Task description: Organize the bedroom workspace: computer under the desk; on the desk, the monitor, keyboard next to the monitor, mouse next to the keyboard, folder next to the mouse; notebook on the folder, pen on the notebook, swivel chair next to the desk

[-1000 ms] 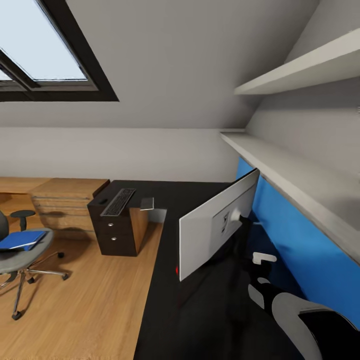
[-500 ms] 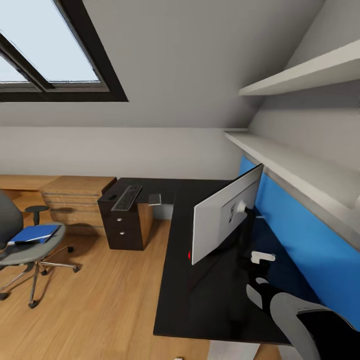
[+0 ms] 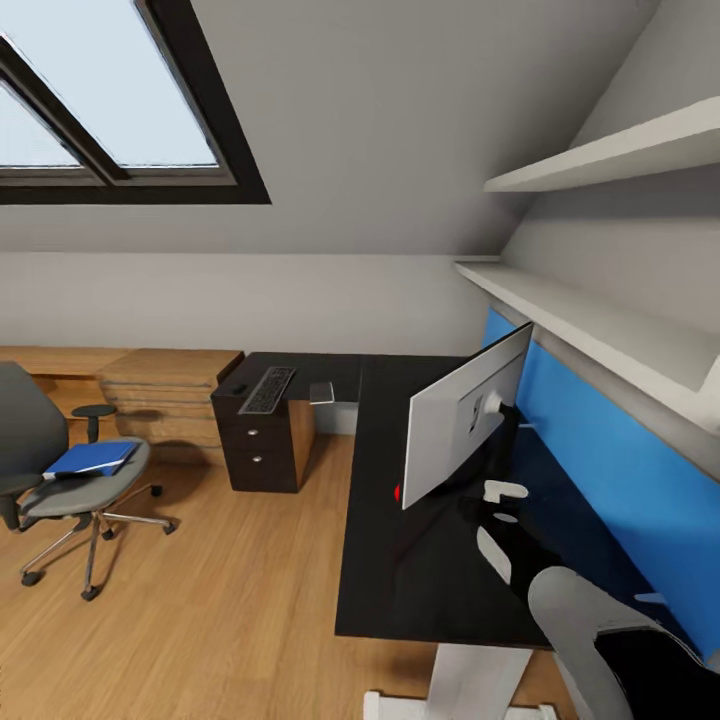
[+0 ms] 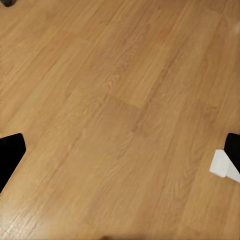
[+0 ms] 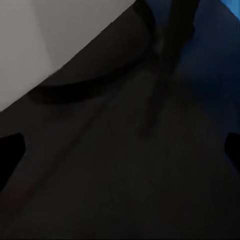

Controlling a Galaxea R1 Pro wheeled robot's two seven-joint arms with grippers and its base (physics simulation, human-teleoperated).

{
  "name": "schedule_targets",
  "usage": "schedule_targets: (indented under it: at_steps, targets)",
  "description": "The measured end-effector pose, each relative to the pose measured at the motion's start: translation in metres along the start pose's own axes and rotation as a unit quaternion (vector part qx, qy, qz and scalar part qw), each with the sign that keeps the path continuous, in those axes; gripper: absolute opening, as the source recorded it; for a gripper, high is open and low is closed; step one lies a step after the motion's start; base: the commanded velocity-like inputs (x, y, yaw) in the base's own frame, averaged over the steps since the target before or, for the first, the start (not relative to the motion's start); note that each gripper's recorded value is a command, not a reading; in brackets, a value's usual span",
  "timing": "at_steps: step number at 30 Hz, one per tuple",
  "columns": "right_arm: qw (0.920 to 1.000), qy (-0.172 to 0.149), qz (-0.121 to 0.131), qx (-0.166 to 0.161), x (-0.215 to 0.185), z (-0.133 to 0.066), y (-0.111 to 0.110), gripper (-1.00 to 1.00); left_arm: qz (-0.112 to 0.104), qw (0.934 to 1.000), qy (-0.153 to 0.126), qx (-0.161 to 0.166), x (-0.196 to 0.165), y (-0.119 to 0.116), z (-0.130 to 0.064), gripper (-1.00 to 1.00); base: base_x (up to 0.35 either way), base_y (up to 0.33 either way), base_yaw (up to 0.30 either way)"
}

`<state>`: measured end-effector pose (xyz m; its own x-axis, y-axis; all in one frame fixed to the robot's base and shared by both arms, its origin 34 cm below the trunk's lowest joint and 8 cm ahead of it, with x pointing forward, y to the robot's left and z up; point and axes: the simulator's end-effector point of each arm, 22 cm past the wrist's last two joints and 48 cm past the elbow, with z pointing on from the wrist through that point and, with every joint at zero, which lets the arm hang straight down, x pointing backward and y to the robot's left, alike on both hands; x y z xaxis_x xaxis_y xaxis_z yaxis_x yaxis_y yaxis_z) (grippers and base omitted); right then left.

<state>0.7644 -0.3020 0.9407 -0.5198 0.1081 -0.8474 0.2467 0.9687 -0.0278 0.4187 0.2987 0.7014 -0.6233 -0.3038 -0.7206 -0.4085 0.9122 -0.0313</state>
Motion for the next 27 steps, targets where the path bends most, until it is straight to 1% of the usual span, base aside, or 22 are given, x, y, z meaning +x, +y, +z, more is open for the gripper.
schedule_targets:
  at_steps: [1,2,3,4,5,6,7,8,9,11,13,15,18,19,22,23,24,27]
  targets:
    - [0.9999,0.005,-0.001,0.01,-0.004,-0.005,-0.002,1.0,0.0,1.0,0.0,0.0,0.0,0.0,0.0,1.0,-0.01,0.008,0.0]
    - [0.9996,-0.006,0.001,0.029,-0.008,-0.016,-0.008,1.0,0.0,1.0,0.0,0.0,0.0,0.0,0.0,1.0,-0.006,0.005,0.0]
    - [0.9983,-0.026,0.007,0.052,-0.012,-0.035,-0.017,1.0,0.0,1.0,0.0,0.0,0.0,0.0,0.0,1.0,-0.005,0.004,0.0]
    - [0.9973,-0.038,0.012,0.061,-0.015,-0.048,-0.022,1.0,0.0,1.0,0.0,0.0,0.0,0.0,0.0,1.0,-0.003,0.002,0.0]
    - [0.9946,-0.061,0.021,0.081,-0.013,-0.081,-0.033,1.0,0.0,1.0,0.001,-0.001,0.0,0.0,0.0,1.0,-0.001,0.001,0.0]
    - [0.9929,-0.076,0.028,0.087,-0.008,-0.109,-0.039,1.0,-0.001,1.0,0.0,-0.001,0.0,0.001,0.0,1.0,0.071,0.058,0.0]
    - [0.9931,-0.068,0.024,0.093,0.012,-0.122,-0.042,1.0,-0.001,1.0,0.001,-0.001,0.0,0.0,0.0,1.0,0.154,0.148,0.0]
    - [0.9936,-0.056,0.018,0.097,0.028,-0.123,-0.044,1.0,-0.001,1.0,0.001,-0.001,0.0,0.0,0.0,1.0,0.197,0.203,0.0]
    - [0.9936,-0.054,0.017,0.098,0.034,-0.123,-0.044,1.0,-0.001,1.0,0.001,-0.001,0.0,0.001,0.0,1.0,0.206,0.216,0.0]
    - [0.9935,-0.061,0.015,0.095,0.033,-0.125,-0.04,1.0,-0.001,1.0,0.001,-0.001,0.0,0.001,0.0,1.0,0.227,0.244,0.0]
    - [0.9937,-0.071,0.011,0.086,0.028,-0.129,-0.031,1.0,-0.001,1.0,0.001,-0.001,0.0,0.001,0.0,1.0,0.234,0.254,0.0]
    - [0.9939,-0.084,0.003,0.071,0.022,-0.133,-0.015,1.0,-0.001,1.0,0.001,-0.001,0.0,0.001,0.0,1.0,0.238,0.26,0.0]
    - [0.9939,-0.096,-0.005,0.055,0.019,-0.138,0.001,1.0,-0.001,1.0,0.001,-0.001,0.0,0.0,0.0,1.0,0.241,0.263,0.0]
    - [0.9938,-0.1,-0.012,0.046,0.019,-0.14,0.01,1.0,-0.001,1.0,0.001,0.0,0.0,0.0,0.0,1.0,0.242,0.264,0.0]
    - [0.9933,-0.108,-0.022,0.036,0.018,-0.144,0.02,1.0,-0.001,1.0,0.001,0.0,0.0,0.0,0.0,1.0,0.245,0.258,0.0]
    - [0.9921,-0.119,-0.022,0.035,0.014,-0.145,0.022,1.0,-0.001,1.0,0.001,-0.001,0.0,0.0,0.0,1.0,0.09,0.081,0.0]
    - [0.9872,-0.154,-0.021,0.036,0.0,-0.149,0.023,1.0,-0.001,1.0,0.001,-0.001,0.001,0.0,0.0,1.0,0.057,0.052,0.0]
    - [0.9813,-0.186,-0.029,0.039,-0.012,-0.154,0.022,1.0,-0.001,1.0,0.001,-0.001,0.0,0.001,0.0,1.0,0.035,0.028,0.0]
